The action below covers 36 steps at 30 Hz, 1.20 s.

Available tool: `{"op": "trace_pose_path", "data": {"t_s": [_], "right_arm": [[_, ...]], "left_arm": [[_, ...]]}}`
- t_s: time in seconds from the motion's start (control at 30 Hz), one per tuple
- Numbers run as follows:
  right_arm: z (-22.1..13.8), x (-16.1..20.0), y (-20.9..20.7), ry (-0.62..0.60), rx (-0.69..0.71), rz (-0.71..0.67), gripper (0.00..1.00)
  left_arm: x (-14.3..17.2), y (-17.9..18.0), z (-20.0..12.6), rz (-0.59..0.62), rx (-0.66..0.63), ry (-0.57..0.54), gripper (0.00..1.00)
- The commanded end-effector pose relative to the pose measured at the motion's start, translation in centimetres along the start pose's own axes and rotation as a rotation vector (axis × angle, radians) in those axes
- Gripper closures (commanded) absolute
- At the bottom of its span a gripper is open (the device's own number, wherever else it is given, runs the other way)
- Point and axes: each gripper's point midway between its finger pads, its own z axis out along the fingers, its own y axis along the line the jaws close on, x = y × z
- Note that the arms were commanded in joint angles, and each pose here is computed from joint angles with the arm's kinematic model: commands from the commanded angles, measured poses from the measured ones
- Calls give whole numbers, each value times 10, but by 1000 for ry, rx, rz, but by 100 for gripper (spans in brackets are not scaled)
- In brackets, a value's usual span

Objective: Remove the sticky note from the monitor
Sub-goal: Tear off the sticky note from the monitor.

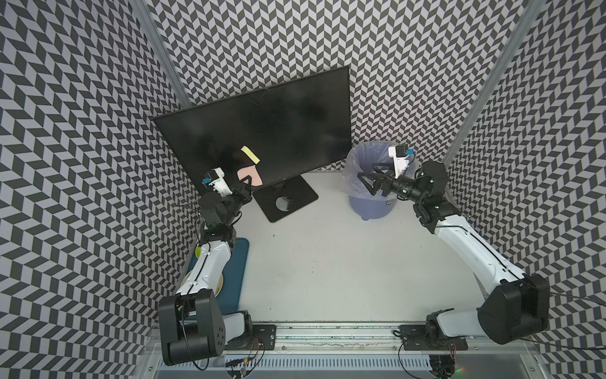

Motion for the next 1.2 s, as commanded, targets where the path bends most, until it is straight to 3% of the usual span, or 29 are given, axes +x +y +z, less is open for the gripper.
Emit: {"op": "trace_pose_path", "data": {"t_s": [0.0,0.37,0.57,0.7,0.97,1.1,1.17], "right_arm": [[-3,-15,25,-56,-61,-42,1],[35,14,86,-6,-243,11,1],[57,30,120,16,-354,73,1],[66,32,133,15,-400,107,2],[73,36,149,34,-499,164,14],[73,37,152,38,-528,181,31],[74,38,154,38,-540,187,33]], "left_arm": [[11,-11,-9,-4,26,28,100],[42,-75,-45,-45,188,83,100],[55,-141,-50,-63,404,120,100],[66,-171,-47,-53,474,159,100],[81,-199,-48,-83,568,201,100],[81,-206,-49,-78,583,206,100],[82,-209,-50,-80,593,210,100]]}}
